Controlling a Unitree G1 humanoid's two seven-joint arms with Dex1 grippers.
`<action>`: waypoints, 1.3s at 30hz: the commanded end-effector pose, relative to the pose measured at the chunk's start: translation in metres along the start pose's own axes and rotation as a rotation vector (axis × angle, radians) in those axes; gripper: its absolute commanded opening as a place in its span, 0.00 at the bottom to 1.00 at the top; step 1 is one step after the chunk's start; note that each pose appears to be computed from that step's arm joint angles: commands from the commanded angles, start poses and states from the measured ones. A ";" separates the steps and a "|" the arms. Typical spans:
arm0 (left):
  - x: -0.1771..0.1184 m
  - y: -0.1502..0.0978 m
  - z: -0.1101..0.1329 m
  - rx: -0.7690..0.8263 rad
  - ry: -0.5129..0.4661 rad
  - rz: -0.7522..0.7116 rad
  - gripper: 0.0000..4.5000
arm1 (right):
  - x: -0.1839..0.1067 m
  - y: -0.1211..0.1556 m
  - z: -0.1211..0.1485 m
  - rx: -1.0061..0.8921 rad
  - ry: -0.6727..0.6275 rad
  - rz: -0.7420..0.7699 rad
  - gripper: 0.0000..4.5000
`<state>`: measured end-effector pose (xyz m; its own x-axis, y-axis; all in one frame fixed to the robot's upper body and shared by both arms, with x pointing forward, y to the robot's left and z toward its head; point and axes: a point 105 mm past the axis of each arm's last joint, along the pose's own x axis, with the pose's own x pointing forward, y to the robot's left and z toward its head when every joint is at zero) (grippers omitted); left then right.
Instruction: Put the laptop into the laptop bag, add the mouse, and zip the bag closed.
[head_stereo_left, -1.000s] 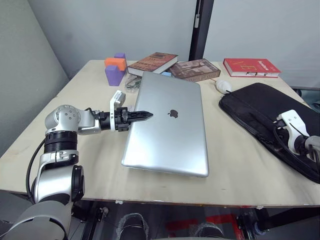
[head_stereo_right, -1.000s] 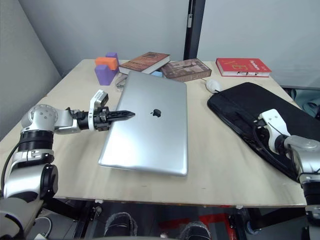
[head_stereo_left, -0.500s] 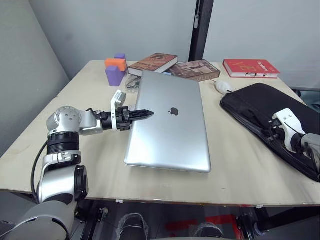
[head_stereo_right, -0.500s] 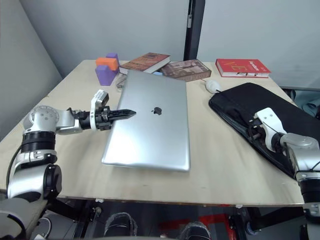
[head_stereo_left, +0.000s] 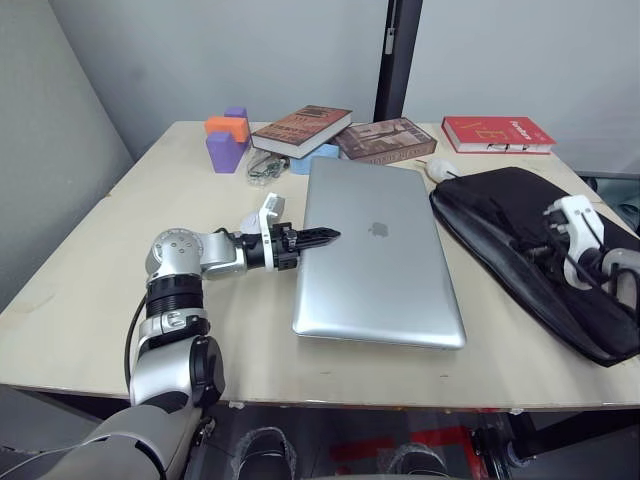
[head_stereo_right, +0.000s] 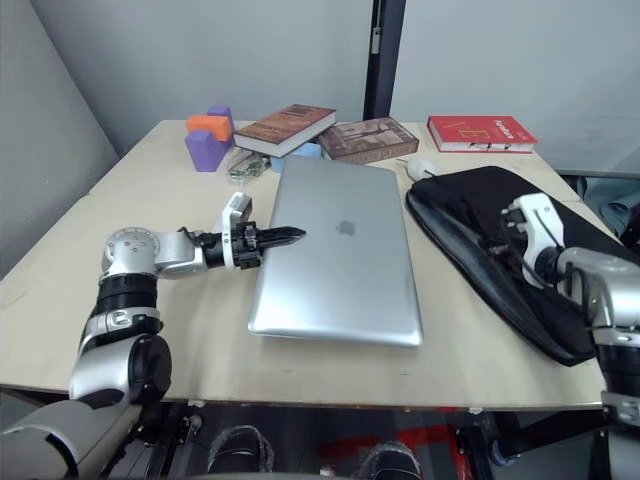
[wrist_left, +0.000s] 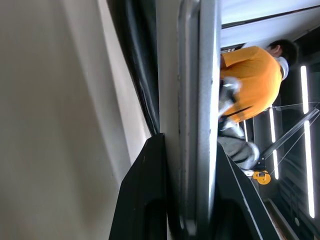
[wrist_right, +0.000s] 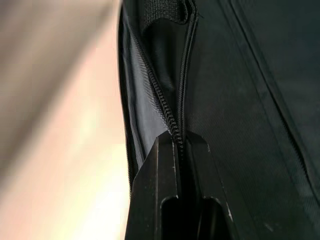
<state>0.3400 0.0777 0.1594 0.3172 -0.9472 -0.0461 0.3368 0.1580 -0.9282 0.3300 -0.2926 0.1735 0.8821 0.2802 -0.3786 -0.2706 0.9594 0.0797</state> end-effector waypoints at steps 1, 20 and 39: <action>0.001 -0.030 0.007 0.022 -0.042 -0.171 0.08 | -0.009 0.018 0.034 0.095 -0.079 0.027 0.01; 0.034 -0.016 0.014 -0.063 -0.132 -0.129 0.08 | 0.004 0.080 0.047 0.438 -0.231 0.162 0.01; 0.084 -0.019 0.005 0.023 -0.086 -0.122 0.08 | -0.003 0.133 0.051 0.652 -0.225 0.354 0.01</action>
<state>0.3581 0.0006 0.1351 0.3493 -0.9358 -0.0482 0.2765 0.1521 -0.9489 0.3169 -0.1708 0.2128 0.8724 0.4762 -0.1102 -0.2801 0.6718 0.6857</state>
